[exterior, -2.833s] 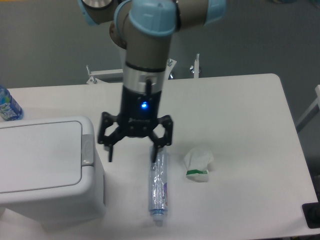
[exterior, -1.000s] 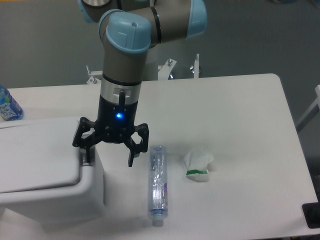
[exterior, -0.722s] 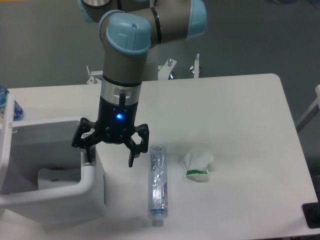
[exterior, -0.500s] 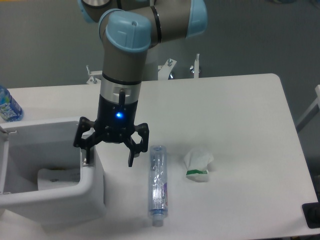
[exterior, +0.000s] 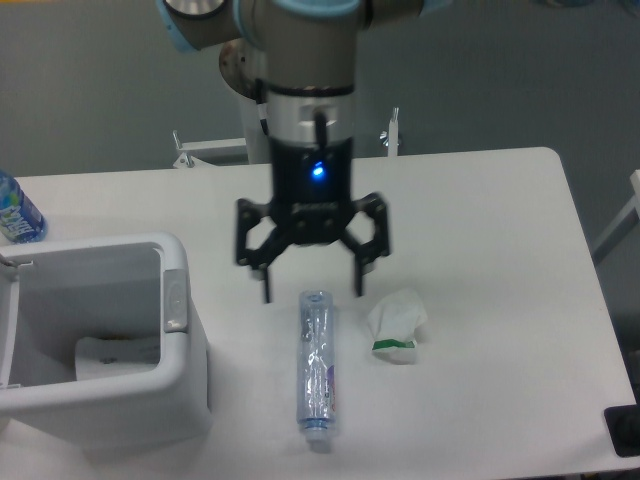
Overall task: Open the trash can
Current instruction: 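Lift the gripper up and away from the opened bin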
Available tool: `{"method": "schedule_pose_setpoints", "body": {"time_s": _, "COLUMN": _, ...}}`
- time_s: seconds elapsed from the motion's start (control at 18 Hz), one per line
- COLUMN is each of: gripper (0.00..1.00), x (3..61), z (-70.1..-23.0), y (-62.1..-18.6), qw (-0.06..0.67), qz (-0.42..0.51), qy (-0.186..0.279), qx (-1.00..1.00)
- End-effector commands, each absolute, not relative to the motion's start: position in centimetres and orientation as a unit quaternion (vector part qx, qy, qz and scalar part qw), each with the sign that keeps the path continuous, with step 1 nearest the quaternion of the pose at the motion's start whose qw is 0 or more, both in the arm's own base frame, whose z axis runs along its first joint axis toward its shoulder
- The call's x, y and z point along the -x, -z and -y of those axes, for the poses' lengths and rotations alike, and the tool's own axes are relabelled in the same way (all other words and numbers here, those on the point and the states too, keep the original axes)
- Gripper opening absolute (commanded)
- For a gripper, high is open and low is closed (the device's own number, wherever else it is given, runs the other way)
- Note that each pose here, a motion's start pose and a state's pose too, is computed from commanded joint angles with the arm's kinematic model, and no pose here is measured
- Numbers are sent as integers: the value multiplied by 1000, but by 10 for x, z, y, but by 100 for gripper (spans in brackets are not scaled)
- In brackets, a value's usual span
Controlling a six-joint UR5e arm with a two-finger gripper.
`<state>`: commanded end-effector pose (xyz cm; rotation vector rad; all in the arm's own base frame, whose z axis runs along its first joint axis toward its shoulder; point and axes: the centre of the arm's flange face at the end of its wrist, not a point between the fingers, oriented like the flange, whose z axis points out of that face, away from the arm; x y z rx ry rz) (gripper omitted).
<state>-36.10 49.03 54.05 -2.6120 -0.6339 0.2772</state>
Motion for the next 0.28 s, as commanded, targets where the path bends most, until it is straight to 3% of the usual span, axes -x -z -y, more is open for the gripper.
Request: {"method": "schedule_pose_setpoints", "body": {"time_s": 0.28, "gripper": 100, "x": 389, "z": -448, "y": -533, "qw": 156, "qz": 173, "qy": -108, "qx": 967}}
